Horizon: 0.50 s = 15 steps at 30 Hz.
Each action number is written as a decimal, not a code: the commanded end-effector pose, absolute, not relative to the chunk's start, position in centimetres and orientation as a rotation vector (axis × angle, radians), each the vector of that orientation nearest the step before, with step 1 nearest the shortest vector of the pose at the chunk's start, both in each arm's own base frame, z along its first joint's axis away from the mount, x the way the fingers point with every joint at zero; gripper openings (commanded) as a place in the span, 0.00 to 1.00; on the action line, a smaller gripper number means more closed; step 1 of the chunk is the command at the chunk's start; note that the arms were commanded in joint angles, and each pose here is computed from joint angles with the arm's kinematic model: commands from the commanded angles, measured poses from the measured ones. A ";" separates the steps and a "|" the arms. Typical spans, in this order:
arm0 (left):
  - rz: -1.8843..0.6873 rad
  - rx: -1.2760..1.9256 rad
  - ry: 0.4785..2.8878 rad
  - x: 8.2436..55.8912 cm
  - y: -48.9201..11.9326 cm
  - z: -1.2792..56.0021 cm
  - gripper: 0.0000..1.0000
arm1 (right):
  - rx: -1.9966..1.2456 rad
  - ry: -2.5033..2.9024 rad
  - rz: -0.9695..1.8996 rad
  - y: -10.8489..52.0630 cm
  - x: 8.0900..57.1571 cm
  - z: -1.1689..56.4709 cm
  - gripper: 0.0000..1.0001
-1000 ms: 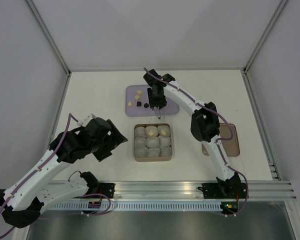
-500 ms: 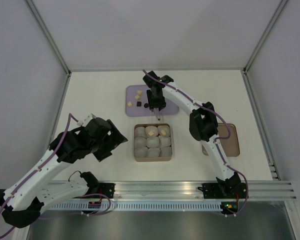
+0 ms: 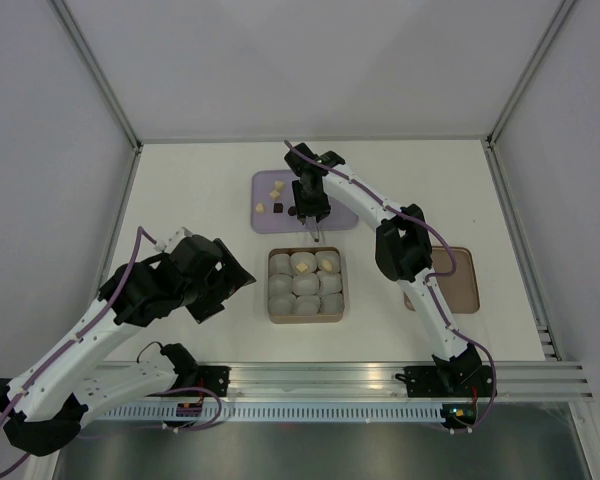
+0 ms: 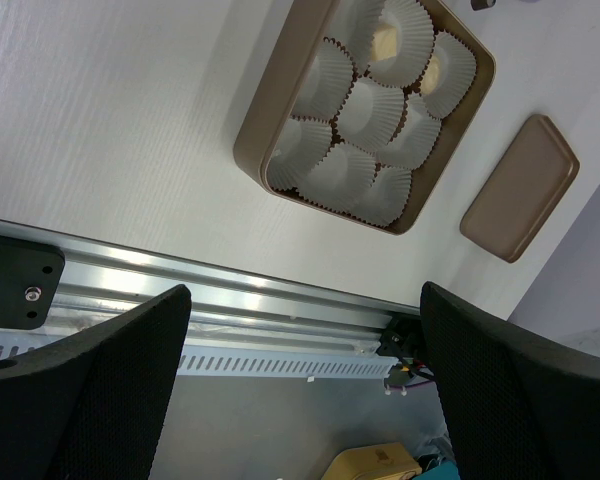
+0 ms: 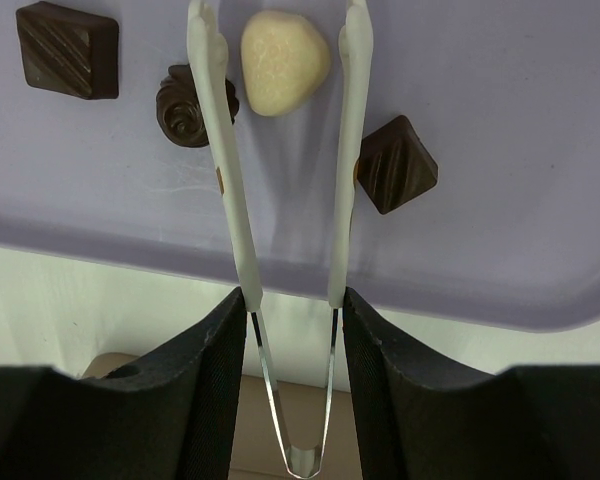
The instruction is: Pack the chocolate
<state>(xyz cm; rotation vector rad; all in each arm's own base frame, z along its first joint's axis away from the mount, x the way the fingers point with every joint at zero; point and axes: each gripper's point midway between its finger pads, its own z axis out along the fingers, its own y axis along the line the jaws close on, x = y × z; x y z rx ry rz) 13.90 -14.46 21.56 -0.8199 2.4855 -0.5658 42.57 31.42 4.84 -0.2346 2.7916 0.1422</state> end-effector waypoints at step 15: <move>-0.617 -0.869 2.457 14.2 -14.9 22.2 1.00 | -0.256 2.790 0.124 30.8 42.4 6.5 0.45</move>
